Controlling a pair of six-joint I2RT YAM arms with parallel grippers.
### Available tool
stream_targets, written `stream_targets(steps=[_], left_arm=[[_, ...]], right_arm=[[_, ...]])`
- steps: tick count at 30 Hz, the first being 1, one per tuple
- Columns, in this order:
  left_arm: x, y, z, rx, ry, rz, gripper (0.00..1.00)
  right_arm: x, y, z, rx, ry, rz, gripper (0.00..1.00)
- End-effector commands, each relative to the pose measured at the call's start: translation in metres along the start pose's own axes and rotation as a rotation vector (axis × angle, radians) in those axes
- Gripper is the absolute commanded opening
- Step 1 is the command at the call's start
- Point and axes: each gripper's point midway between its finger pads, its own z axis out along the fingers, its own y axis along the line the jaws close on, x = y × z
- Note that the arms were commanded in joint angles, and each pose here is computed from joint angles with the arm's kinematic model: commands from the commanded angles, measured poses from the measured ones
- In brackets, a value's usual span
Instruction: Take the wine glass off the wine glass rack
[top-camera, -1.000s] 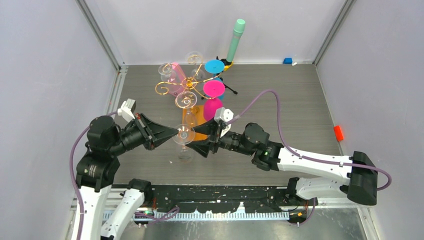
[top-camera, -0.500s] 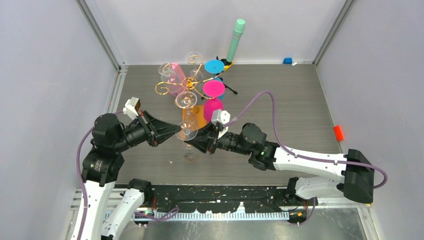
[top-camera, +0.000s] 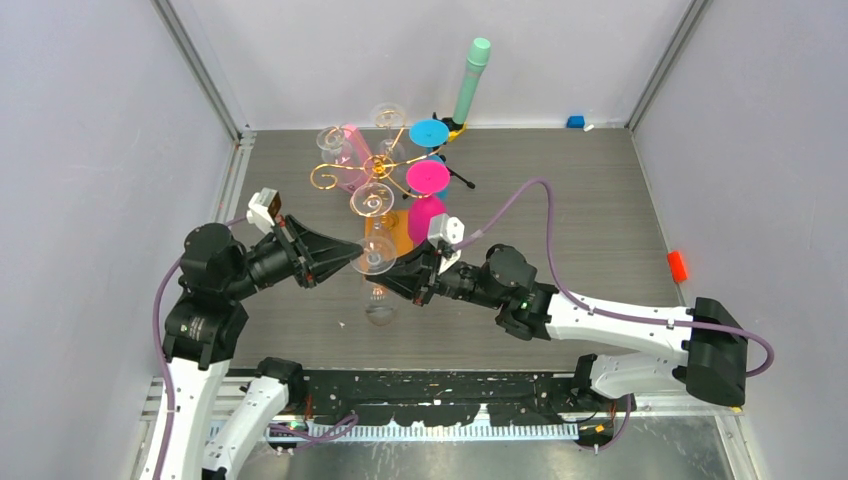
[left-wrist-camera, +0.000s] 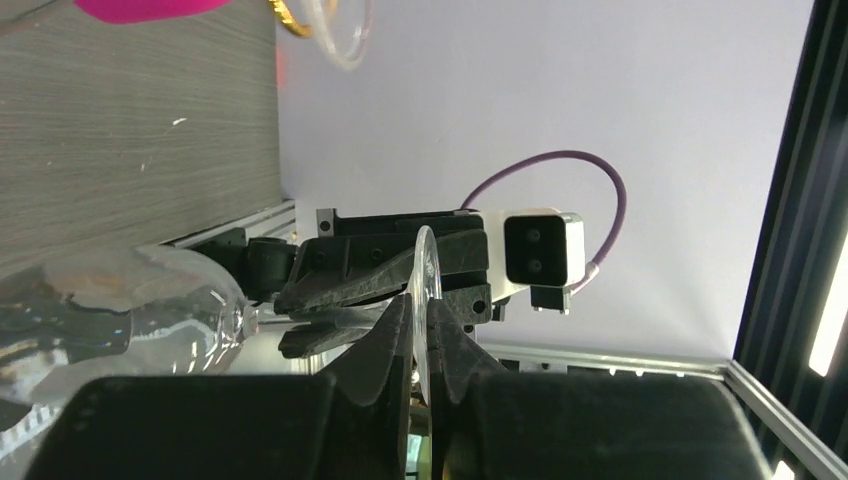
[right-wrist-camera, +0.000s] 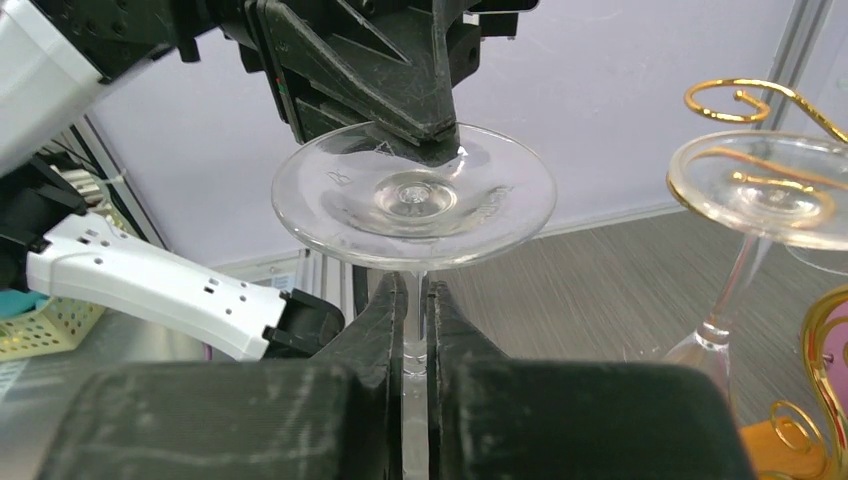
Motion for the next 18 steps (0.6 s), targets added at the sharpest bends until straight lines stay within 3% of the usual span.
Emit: stream_targets(steps=[1, 6, 7, 10, 13, 18], left_arm=[[0.011, -0.051, -0.01, 0.168, 0.051, 0.176, 0.11], [0.008, -0.051, -0.006, 0.173, 0.049, 0.229, 0.15], [0.007, -0.048, -0.004, 0.168, 0.054, 0.232, 0.19], [0.002, -0.043, 0.002, 0.163, 0.06, 0.232, 0.48], [-0.002, -0.042, 0.006, 0.168, 0.047, 0.25, 0.67], [-0.008, -0.042, 0.003, 0.162, -0.017, 0.33, 0.82]], right_arm=[[-0.058, 0.008, 0.01, -0.016, -0.188, 0.038, 0.0], [-0.081, 0.001, 0.01, 0.034, -0.294, 0.104, 0.0], [-0.085, 0.0, 0.01, 0.042, -0.308, 0.127, 0.0], [-0.095, -0.002, 0.008, 0.059, -0.341, 0.178, 0.0], [-0.105, -0.016, 0.004, 0.138, -0.401, 0.239, 0.0], [-0.122, -0.043, -0.012, 0.302, -0.497, 0.376, 0.0]])
